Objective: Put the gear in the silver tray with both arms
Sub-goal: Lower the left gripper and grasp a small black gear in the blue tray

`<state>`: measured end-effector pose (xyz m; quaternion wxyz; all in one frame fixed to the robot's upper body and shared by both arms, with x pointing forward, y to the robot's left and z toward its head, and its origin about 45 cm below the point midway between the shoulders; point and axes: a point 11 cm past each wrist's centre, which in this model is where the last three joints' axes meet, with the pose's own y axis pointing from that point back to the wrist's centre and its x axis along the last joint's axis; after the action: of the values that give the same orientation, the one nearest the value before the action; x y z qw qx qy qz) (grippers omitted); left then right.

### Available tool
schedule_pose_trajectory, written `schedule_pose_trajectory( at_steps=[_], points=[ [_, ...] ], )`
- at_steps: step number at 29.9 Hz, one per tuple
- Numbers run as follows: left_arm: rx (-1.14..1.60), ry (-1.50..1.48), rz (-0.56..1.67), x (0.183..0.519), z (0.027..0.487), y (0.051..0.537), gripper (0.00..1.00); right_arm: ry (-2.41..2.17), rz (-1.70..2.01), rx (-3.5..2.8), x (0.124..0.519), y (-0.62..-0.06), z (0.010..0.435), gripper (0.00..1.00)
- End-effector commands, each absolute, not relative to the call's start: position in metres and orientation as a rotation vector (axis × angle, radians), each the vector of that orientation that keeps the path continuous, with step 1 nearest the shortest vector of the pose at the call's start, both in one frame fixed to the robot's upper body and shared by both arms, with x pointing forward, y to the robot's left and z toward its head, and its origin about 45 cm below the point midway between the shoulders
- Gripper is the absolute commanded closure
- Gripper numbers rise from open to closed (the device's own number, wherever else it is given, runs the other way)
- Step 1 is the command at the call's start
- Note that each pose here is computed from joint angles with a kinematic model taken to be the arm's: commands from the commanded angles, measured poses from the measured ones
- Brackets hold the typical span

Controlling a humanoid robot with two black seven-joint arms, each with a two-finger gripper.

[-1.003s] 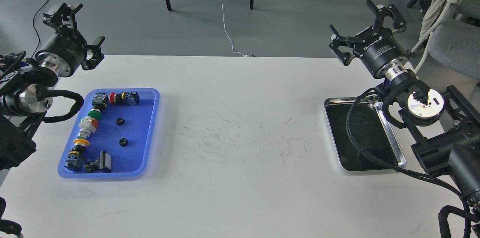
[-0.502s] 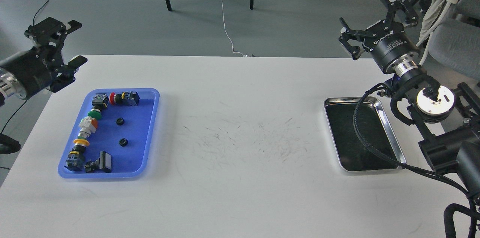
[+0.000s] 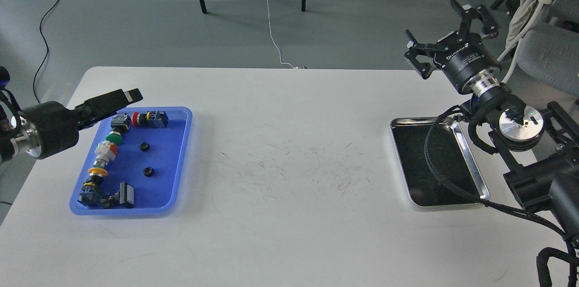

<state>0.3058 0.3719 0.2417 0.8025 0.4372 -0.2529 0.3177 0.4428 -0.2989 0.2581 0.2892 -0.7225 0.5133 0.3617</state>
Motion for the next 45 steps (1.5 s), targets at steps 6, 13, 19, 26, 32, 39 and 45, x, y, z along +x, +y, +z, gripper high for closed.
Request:
schedule_pose_trajectory(
  at_steps=[6, 13, 19, 26, 32, 39, 45],
  points=[
    [1.111, -0.817, 0.520, 0.312, 0.198, 0.366, 0.02, 1.374, 0.958, -1.930, 0.443, -0.302, 0.259, 0.01],
    [1.165, -0.841, 0.513, 0.321, 0.173, 0.370, 0.02, 1.364, 0.926, -1.900, 0.446, -0.310, 0.270, 0.01],
    [1.215, -0.879, 0.489, 0.325, 0.154, 0.371, 0.03, 1.351, 0.909, -1.901, 0.449, -0.309, 0.278, 0.01],
    [1.273, -0.860, 0.488, 0.326, 0.127, 0.382, 0.04, 1.357, 0.904, -1.906, 0.449, -0.311, 0.279, 0.01],
    [1.318, -0.819, 0.534, 0.334, 0.106, 0.397, 0.06, 1.351, 0.900, -1.913, 0.448, -0.310, 0.280, 0.01],
    [1.327, -0.807, 0.545, 0.340, 0.099, 0.398, 0.12, 1.350, 0.891, -1.924, 0.448, -0.312, 0.282, 0.01],
    [1.344, -0.795, 0.534, 0.338, 0.091, 0.400, 0.22, 1.349, 0.890, -1.925, 0.448, -0.311, 0.282, 0.01]
  ],
)
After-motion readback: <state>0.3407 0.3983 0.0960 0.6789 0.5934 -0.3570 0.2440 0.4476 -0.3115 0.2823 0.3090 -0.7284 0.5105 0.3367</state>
